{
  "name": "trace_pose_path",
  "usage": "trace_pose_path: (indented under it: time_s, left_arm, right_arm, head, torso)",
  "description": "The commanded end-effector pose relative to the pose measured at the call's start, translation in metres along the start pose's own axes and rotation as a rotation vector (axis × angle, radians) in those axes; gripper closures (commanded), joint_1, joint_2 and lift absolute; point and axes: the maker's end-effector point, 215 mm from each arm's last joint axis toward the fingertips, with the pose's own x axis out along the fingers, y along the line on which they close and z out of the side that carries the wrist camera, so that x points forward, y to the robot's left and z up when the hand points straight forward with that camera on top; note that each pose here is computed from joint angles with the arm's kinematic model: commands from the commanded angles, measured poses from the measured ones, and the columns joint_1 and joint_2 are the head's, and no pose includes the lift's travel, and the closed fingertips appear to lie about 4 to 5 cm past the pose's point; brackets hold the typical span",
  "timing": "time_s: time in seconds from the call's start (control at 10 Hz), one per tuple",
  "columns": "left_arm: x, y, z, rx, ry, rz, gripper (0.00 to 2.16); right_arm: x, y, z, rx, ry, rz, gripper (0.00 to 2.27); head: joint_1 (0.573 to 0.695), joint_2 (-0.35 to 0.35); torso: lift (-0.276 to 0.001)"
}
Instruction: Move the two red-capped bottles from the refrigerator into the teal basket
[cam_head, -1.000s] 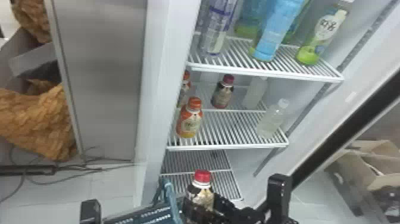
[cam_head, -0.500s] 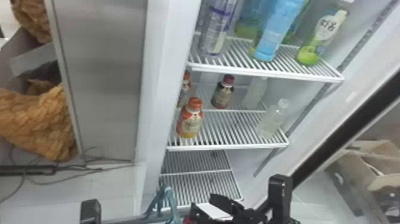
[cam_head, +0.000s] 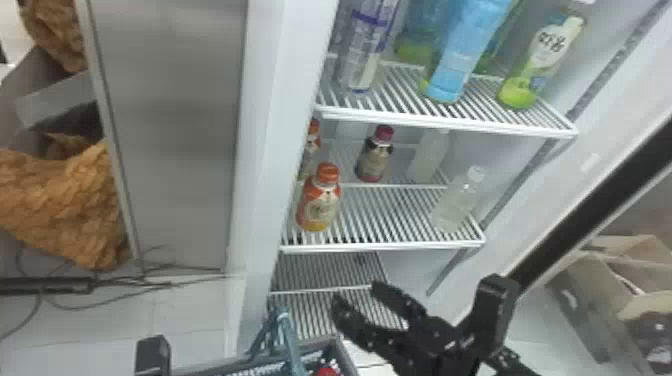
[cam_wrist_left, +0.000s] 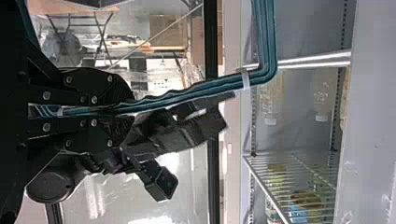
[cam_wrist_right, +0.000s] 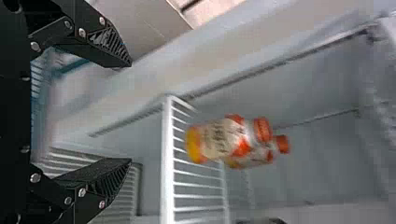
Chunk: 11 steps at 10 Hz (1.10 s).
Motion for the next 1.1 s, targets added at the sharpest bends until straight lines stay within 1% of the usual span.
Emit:
trace_pose_path:
  time_s: [0.0, 0.3, 0.4, 0.6, 0.8, 1.0]
  left_arm:
    - [0.000, 0.000, 0.001, 0.001, -0.002, -0.002, 1.08]
    - [0.000, 0.000, 0.000, -0.002, -0.003, -0.003, 1.08]
    - [0.000, -0.001, -0.001, -0.004, -0.001, -0.005, 1.08]
    - [0.002, -0.001, -0.001, -0.004, -0.003, -0.008, 1.08]
    - [0.002, -0.002, 0.000, -0.002, -0.008, -0.011, 1.08]
    - [0.003, -0.002, -0.001, -0.004, -0.004, -0.013, 1.08]
  right_arm:
    - [0.001, -0.011, 0.022, -0.030, -0.088, -0.027, 0.33]
    - [0.006, -0.032, 0.059, -0.070, -0.245, -0.080, 0.33]
    - [0.007, -0.043, 0.075, -0.114, -0.311, -0.110, 0.33]
    - [0.016, -0.066, 0.090, -0.139, -0.393, -0.158, 0.34]
    - [0.029, -0.088, 0.099, -0.155, -0.457, -0.199, 0.35]
    - [0.039, -0.108, 0.113, -0.196, -0.507, -0.243, 0.35]
  head:
    - [0.695, -0.350]
    - [0.695, -0.350]
    - [0.695, -0.350]
    - [0.695, -0.350]
    - [0.695, -0.350]
    - [0.695, -0.350]
  torso:
    - [-0.228]
    - [-0.228]
    - [-0.228]
    - [-0.228]
    - [-0.228]
    - [-0.228]
